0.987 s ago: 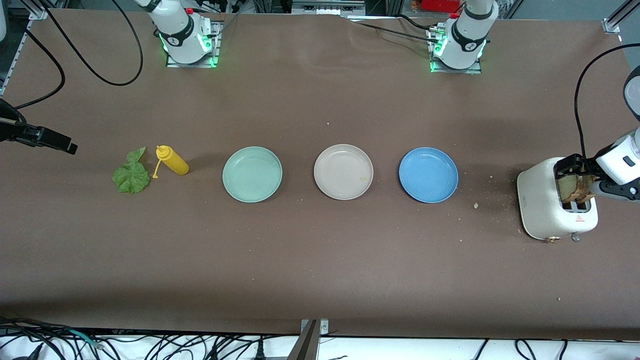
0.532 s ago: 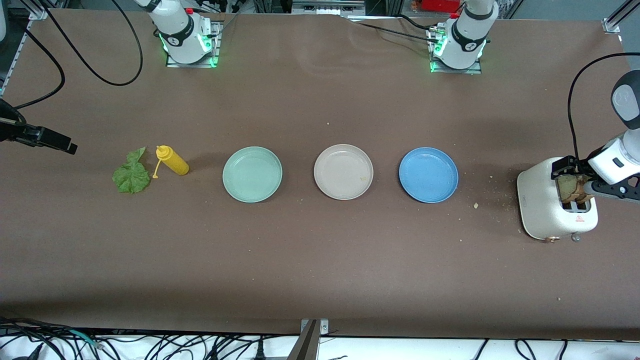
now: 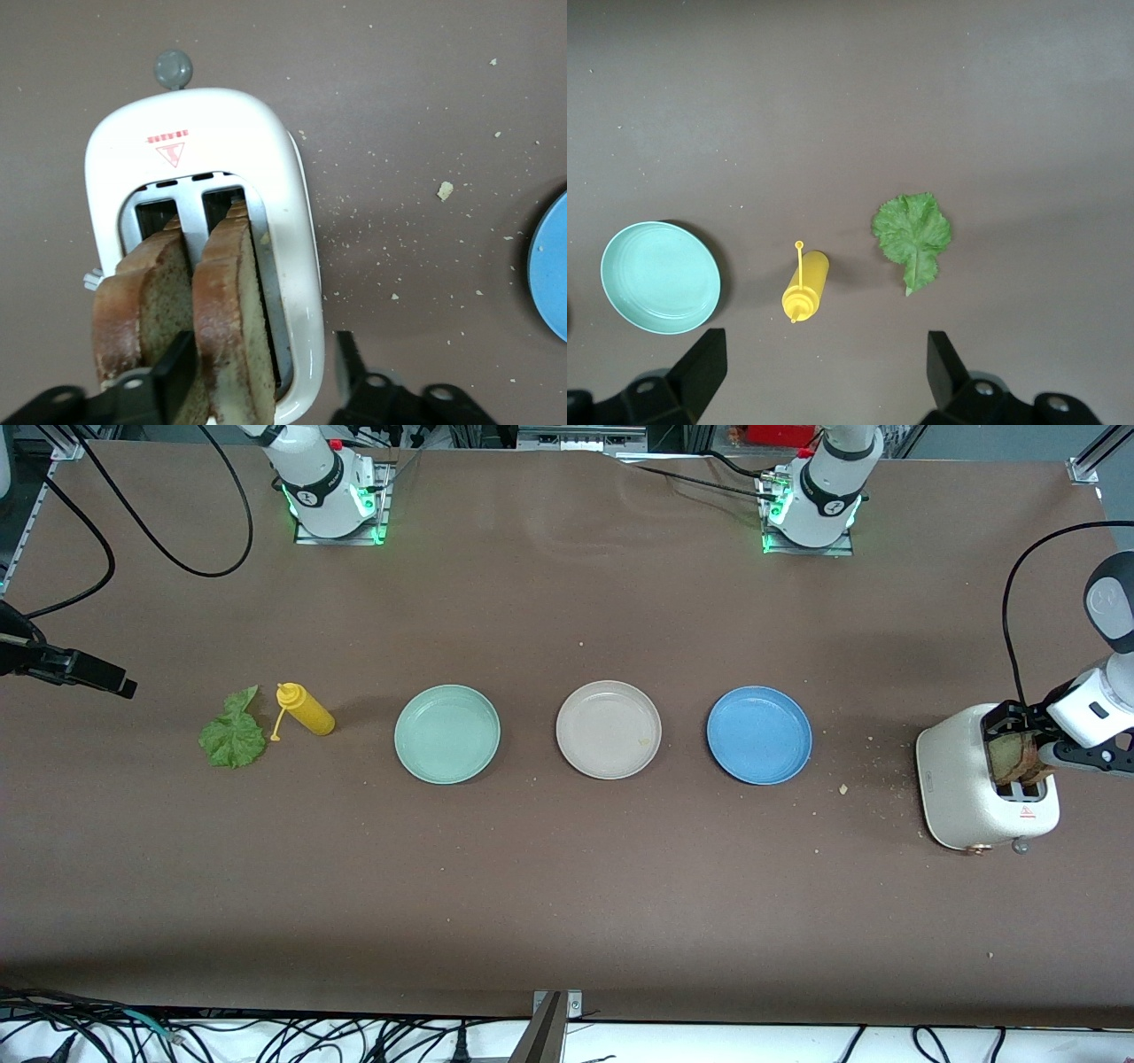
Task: Make sandwich in beige plate with both arms
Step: 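Reach the left gripper down into the toaster and grasp a bread slice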
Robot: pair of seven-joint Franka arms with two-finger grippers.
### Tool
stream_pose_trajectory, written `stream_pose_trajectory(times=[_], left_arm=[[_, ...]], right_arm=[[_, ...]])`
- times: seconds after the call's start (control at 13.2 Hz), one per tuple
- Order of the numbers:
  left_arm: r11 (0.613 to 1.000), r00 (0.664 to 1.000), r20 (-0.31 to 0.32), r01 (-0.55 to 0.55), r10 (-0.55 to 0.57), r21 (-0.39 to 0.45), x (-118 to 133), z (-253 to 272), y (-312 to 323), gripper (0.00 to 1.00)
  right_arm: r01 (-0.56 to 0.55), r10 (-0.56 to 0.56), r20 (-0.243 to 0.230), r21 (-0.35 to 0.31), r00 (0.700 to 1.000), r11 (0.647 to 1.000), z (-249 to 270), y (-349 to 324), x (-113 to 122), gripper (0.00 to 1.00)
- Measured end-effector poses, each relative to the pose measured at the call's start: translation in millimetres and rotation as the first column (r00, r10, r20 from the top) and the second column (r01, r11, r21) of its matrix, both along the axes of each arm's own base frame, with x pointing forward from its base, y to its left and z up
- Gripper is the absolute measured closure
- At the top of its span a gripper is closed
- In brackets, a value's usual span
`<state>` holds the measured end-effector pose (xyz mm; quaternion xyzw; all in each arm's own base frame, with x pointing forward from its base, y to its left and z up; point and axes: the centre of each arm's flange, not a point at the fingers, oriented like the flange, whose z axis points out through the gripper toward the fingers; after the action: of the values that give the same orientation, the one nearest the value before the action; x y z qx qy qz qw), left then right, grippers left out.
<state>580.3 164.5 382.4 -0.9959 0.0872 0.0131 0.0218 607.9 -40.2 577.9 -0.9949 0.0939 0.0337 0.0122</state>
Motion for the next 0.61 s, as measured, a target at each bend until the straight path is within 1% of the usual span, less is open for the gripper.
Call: stream_pose_trajectory(times=[0.08, 0.23, 0.38, 0.61], left_arm=[[1.0, 1.0, 0.001, -0.001, 0.001, 0.0, 0, 1, 1, 0.48], [1.0, 1.0, 0.012, -0.003, 0.002, 0.004, 1, 6, 2, 0.71], [1.0, 1.0, 0.024, -0.005, 0.005, 0.009, 4, 21, 3, 0.89], [1.0, 1.0, 0.014, -0.003, 0.003, 0.01, 9, 52, 1, 0.9]], right_arm=[[0.0, 0.0, 0.0, 0.0, 1.0, 1.0, 0, 0, 0, 0.0], [0.0, 0.0, 0.0, 0.0, 1.0, 1.0, 0, 0, 0, 0.0], [0.0, 0.0, 0.0, 0.0, 1.0, 1.0, 0, 0, 0, 0.0], [0.0, 0.0, 0.0, 0.0, 1.0, 1.0, 0, 0, 0, 0.0]])
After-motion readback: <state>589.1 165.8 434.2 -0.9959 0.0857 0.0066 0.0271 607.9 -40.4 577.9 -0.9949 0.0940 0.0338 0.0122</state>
